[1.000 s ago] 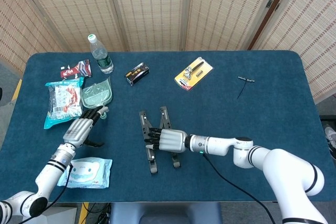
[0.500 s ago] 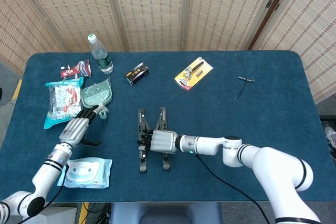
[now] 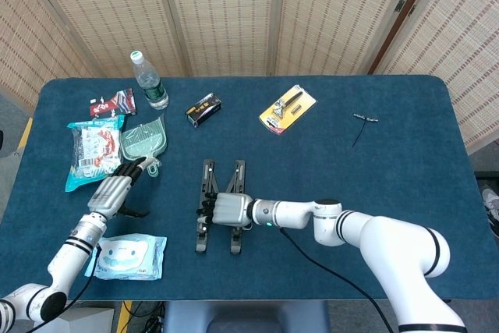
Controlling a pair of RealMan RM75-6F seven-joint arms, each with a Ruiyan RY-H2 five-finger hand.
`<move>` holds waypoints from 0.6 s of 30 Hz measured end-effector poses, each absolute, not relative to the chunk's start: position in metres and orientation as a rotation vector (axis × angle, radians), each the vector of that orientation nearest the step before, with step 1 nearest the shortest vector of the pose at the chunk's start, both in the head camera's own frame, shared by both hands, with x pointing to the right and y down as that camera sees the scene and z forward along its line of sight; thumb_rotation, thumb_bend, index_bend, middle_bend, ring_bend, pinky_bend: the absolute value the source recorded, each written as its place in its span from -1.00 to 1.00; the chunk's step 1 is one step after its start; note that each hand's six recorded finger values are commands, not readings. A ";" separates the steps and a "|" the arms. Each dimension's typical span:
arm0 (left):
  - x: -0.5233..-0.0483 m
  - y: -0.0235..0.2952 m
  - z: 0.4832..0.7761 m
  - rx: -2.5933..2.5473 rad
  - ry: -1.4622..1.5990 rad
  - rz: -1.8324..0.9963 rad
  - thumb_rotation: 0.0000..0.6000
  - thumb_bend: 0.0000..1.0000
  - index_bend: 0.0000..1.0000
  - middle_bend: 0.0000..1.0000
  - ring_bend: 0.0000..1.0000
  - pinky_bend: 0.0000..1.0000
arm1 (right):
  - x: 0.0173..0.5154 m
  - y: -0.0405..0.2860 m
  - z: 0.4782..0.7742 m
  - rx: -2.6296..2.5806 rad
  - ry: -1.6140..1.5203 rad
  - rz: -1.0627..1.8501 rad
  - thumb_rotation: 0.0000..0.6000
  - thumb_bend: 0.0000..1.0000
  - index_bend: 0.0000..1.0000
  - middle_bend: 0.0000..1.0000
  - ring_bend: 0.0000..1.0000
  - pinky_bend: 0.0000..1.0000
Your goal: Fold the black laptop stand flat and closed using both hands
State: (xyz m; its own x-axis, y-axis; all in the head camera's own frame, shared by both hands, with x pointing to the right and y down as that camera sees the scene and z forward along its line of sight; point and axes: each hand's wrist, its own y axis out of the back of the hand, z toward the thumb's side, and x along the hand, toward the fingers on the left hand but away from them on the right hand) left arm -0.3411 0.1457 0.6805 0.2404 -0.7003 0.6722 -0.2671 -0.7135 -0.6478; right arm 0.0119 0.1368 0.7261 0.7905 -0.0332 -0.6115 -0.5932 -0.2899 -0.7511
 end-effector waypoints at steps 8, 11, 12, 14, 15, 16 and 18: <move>-0.342 0.147 0.678 -2.120 0.894 -1.463 1.00 -0.75 -1.00 -1.00 -1.00 -1.00 | 0.002 0.136 0.728 -1.797 0.500 0.604 1.00 -0.77 -1.00 -1.00 -1.00 -1.00; -0.342 0.147 0.678 -2.120 0.895 -1.463 1.00 -0.75 -1.00 -1.00 -1.00 -1.00 | 0.000 0.136 0.729 -1.796 0.505 0.609 1.00 -0.77 -1.00 -1.00 -1.00 -1.00; -0.342 0.148 0.678 -2.120 0.894 -1.462 1.00 -0.75 -1.00 -1.00 -1.00 -1.00 | -0.001 0.136 0.729 -1.796 0.507 0.612 1.00 -0.77 -1.00 -1.00 -1.00 -1.00; -0.342 0.148 0.678 -2.121 0.894 -1.461 1.00 -0.75 -1.00 -1.00 -1.00 -1.00 | -0.002 0.136 0.730 -1.795 0.507 0.613 1.00 -0.77 -1.00 -1.00 -1.00 -1.00; -0.342 0.148 0.678 -2.122 0.894 -1.460 1.00 -0.75 -1.00 -1.00 -1.00 -1.00 | -0.002 0.136 0.731 -1.795 0.506 0.613 1.00 -0.77 -1.00 -1.00 -1.00 -1.00; -0.342 0.148 0.678 -2.123 0.894 -1.459 1.00 -0.75 -1.00 -1.00 -1.00 -1.00 | -0.003 0.136 0.731 -1.795 0.506 0.615 1.00 -0.77 -1.00 -1.00 -1.00 -1.00; -0.342 0.149 0.678 -2.124 0.893 -1.459 1.00 -0.75 -1.00 -1.00 -1.00 -1.00 | -0.004 0.136 0.732 -1.795 0.506 0.617 1.00 -0.77 -1.00 -1.00 -1.00 -1.00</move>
State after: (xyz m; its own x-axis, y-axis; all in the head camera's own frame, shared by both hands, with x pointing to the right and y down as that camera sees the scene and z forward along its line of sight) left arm -0.3417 0.1488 0.6783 0.2462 -0.7038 0.6663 -0.2730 -0.7100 -0.6491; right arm -0.0040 0.1358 0.7319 0.7718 -0.0355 -0.6349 -0.6156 -0.2917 -0.7321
